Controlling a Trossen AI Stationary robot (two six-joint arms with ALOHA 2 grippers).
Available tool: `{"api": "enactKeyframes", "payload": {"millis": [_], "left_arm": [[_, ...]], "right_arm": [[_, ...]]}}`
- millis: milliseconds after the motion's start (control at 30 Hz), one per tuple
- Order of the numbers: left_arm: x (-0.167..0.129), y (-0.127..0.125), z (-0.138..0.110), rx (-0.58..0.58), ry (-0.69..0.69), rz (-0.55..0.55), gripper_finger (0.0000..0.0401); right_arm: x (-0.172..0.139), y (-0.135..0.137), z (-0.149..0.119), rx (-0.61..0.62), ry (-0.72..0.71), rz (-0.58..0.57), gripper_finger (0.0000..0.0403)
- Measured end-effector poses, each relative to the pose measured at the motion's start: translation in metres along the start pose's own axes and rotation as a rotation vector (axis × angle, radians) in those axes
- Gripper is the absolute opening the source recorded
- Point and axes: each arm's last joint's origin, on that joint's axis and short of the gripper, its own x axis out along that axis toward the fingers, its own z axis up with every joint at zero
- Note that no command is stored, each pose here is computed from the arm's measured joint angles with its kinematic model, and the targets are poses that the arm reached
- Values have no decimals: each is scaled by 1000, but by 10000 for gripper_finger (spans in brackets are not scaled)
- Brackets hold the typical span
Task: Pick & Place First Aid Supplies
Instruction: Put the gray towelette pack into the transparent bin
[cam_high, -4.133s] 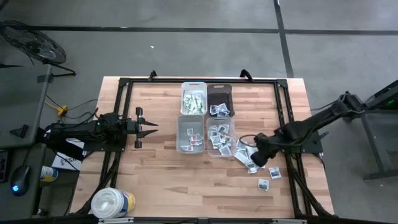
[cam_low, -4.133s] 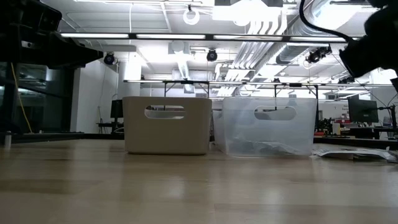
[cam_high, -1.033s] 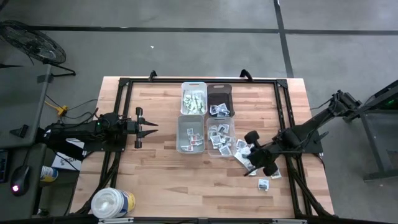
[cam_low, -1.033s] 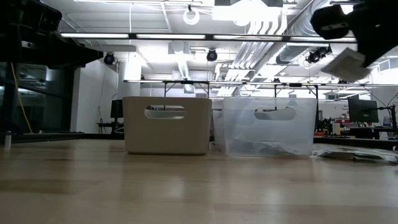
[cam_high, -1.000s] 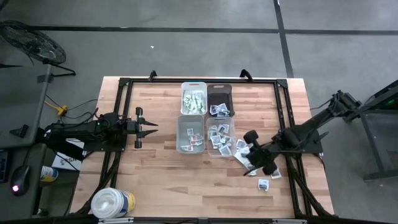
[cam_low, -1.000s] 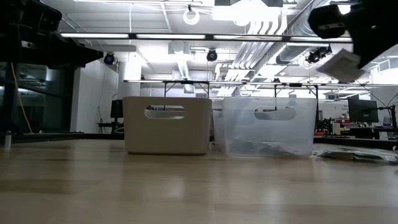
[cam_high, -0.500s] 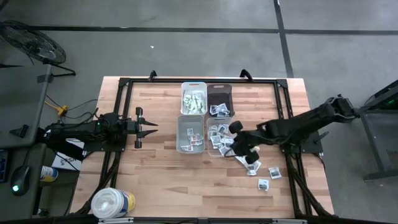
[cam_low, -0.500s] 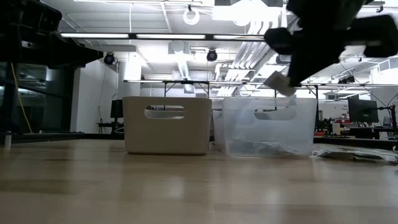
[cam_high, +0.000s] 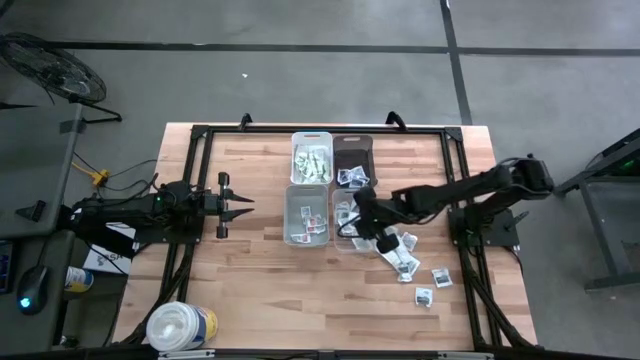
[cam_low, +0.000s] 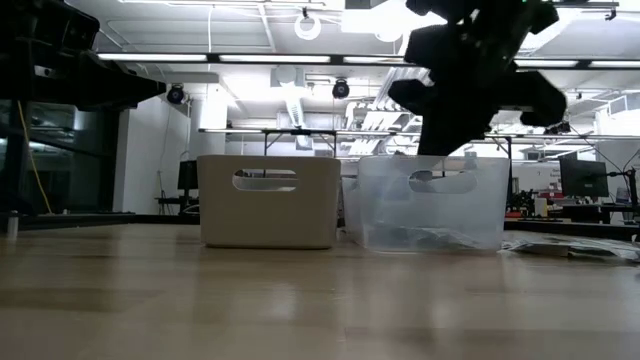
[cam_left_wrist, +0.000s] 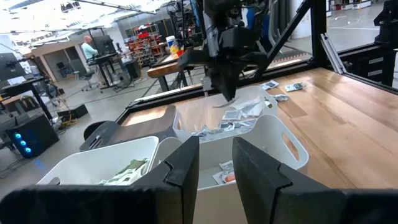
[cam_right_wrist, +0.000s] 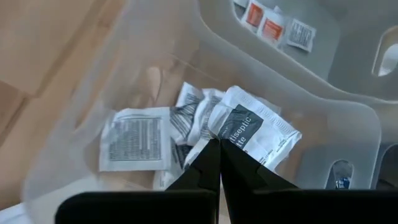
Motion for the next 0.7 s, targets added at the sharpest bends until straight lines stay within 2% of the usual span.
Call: {"api": "enactKeyframes", "payload": {"millis": [167,400,567,700], "left_arm": [[0,0,0,0,0,0,96],[0,0,0,0,0,0,96],[0,0,0,0,0,0,96],[0,0,0,0,0,0,96]], "right_arm": [[14,-5,-2,90,68,15,10],[27,-7,-1,193,97,22,73],[22,-9,-1,296,102,-34,116],[9,-10,0,456,78,-56,129]]}}
